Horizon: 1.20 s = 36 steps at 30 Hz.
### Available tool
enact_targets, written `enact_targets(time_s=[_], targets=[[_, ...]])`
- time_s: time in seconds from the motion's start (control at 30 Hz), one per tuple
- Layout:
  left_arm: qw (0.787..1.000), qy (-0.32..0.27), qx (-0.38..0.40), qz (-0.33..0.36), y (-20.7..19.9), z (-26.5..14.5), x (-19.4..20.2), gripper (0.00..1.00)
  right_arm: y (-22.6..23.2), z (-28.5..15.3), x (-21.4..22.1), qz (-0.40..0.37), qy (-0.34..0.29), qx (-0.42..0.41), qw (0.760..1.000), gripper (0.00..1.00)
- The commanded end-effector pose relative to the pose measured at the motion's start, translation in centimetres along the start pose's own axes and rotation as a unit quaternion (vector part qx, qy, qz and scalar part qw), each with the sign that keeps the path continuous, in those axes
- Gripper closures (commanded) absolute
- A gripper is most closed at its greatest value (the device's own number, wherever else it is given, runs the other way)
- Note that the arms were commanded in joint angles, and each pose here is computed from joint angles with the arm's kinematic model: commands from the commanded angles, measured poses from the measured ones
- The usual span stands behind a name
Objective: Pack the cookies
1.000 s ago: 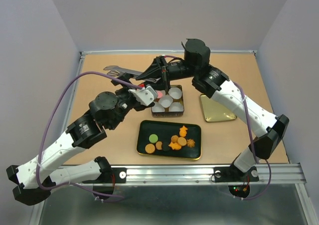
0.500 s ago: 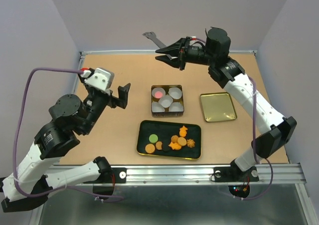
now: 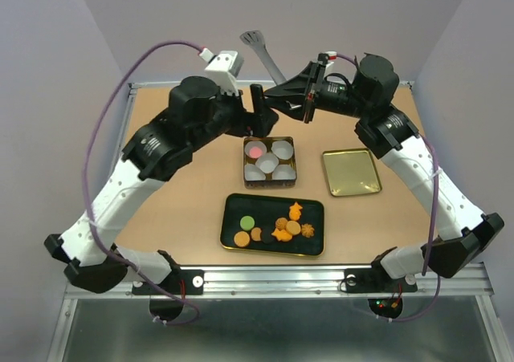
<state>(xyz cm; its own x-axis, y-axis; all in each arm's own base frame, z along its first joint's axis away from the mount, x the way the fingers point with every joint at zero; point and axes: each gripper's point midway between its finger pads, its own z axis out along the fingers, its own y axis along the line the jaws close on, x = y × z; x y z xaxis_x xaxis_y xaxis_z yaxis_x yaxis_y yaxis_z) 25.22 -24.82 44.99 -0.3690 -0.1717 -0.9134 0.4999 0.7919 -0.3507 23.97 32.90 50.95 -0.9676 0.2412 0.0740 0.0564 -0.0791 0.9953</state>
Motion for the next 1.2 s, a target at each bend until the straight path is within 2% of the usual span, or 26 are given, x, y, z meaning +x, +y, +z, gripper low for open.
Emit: enact_targets(time_s=[0.0,0.03,0.1,0.13,0.2,0.23,0.27,0.3,0.37,0.57,1.17], targets=[[0.984,-0.021,0.119,-0.133,-4.1,-1.3,-3.6,0.01,0.8,-1.5,1.6,-0.087,-0.002,-0.028,0.996,1.0],[0.979,-0.037,0.136,-0.147,-4.2,-1.2,-4.8,0.01,0.9,-1.7,1.6,-0.095,-0.007,-0.029,0.995,1.0],[0.97,-0.02,0.162,-0.18,-3.4,-0.6,-4.4,0.02,1.0,-1.8,1.7,-0.109,-0.009,-0.031,0.993,0.99],[0.961,-0.034,0.186,-0.204,-3.9,-1.0,-5.3,0.02,1.2,-1.9,1.8,-0.118,-0.01,-0.033,0.992,1.0],[0.95,-0.022,0.209,-0.231,-3.6,-0.6,-4.1,0.02,1.3,-2.0,1.8,-0.121,-0.01,-0.035,0.992,0.99],[0.942,-0.049,0.236,-0.232,-4.1,-1.0,-5.2,0.02,1.4,-2.1,1.9,-0.124,-0.011,-0.036,0.992,1.0],[0.931,-0.056,0.255,-0.253,-4.4,-2.1,-5.6,0.02,1.4,-2.1,1.9,-0.123,-0.012,-0.036,0.992,1.0],[0.929,-0.05,0.255,-0.264,-3.9,-1.7,-4.7,0.02,1.5,-2.1,1.9,-0.126,-0.013,-0.037,0.991,0.99],[0.917,-0.074,0.282,-0.273,-3.8,-3.1,-5.9,0.02,1.4,-2.2,2.0,-0.13,-0.014,-0.037,0.991,1.0],[0.906,-0.101,0.295,-0.288,-2.0,-4.3,-6.5,0.02,0.6,-2.5,2.2,-0.127,-0.012,-0.03,0.991,1.0],[0.897,-0.12,0.308,-0.295,-0.4,2.4,-9.0,0.05,1.6,-2.8,3.7,-0.15,0.027,-0.04,0.988,1.0]])
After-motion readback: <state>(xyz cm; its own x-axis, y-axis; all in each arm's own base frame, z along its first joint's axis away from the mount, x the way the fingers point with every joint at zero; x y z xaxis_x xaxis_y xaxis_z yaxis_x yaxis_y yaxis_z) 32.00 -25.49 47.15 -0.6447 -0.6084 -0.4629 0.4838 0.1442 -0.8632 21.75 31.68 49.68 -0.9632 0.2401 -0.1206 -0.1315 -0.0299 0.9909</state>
